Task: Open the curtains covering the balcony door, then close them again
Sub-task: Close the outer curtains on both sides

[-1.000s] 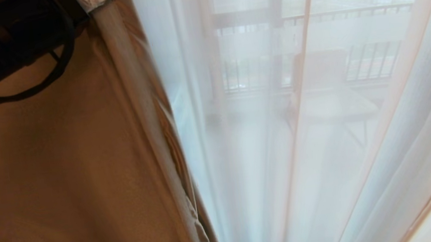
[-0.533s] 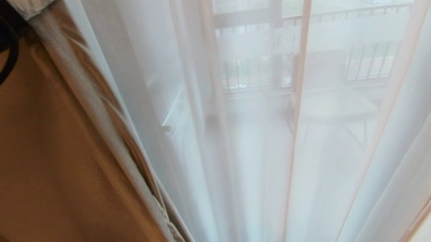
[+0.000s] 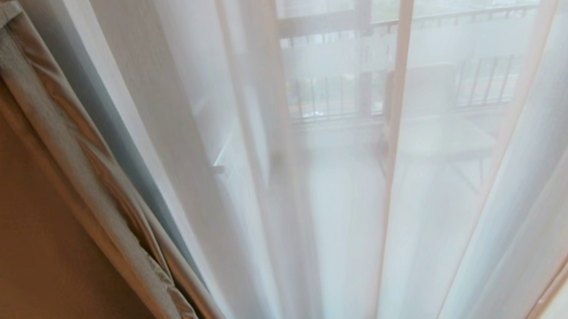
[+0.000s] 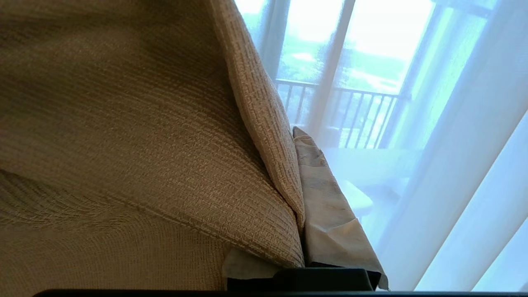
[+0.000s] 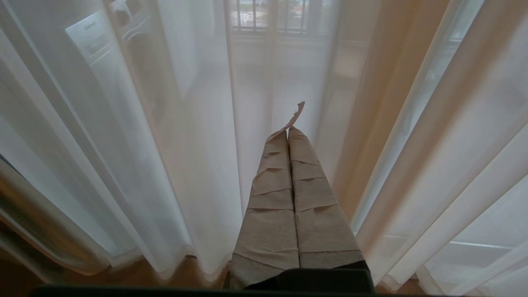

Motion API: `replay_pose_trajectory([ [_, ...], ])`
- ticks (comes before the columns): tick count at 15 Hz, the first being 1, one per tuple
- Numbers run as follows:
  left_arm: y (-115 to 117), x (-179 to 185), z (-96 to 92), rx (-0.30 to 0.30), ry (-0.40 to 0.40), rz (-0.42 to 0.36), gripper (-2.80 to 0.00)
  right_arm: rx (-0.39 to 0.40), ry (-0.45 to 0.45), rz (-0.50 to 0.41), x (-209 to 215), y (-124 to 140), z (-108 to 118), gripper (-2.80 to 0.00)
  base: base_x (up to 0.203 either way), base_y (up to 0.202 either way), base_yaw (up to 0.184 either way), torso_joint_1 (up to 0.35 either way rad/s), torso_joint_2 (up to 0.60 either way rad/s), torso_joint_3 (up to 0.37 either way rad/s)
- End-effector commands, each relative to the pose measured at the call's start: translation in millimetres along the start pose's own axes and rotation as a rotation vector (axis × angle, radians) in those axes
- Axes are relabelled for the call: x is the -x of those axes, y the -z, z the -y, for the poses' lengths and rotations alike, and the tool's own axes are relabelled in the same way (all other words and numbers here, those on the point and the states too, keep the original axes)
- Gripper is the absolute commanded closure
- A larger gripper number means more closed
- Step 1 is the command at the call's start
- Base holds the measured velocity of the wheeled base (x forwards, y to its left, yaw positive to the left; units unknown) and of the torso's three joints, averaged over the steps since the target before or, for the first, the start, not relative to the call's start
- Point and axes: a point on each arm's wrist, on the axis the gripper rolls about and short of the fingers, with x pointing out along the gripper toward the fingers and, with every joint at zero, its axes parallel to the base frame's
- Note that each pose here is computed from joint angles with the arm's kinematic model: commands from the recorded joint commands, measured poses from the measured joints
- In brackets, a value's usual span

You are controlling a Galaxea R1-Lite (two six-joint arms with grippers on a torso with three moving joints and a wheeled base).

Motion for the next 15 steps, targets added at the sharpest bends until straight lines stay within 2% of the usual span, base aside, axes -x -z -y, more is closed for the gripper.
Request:
replay_pose_trajectory([
  [1, 0, 1, -4.5, -0.002, -0.014, 0.000, 0.00, 0.001, -0.001, -0.001, 0, 0, 0, 0.00, 0.000, 0.000, 0.000, 0.000, 0.00, 0.000],
  [2, 2, 1, -5.8, -0.002, -0.017, -0.003, -2.80, 0.001, -0.001, -0.001, 0, 0, 0, 0.00, 0.000, 0.000, 0.000, 0.000, 0.00, 0.000],
  [9, 6, 15, -11.4, 0.004, -0.067, -0.019, -2.80, 0.001, -0.001, -0.001, 0, 0, 0, 0.00, 0.000, 0.000, 0.000, 0.000, 0.00, 0.000],
  [15, 11, 58, 5.8, 0.006, -0.118, -0.026, -2.80, 0.001, -0.001, -0.001, 0, 0, 0, 0.00, 0.000, 0.000, 0.000, 0.000, 0.00, 0.000],
])
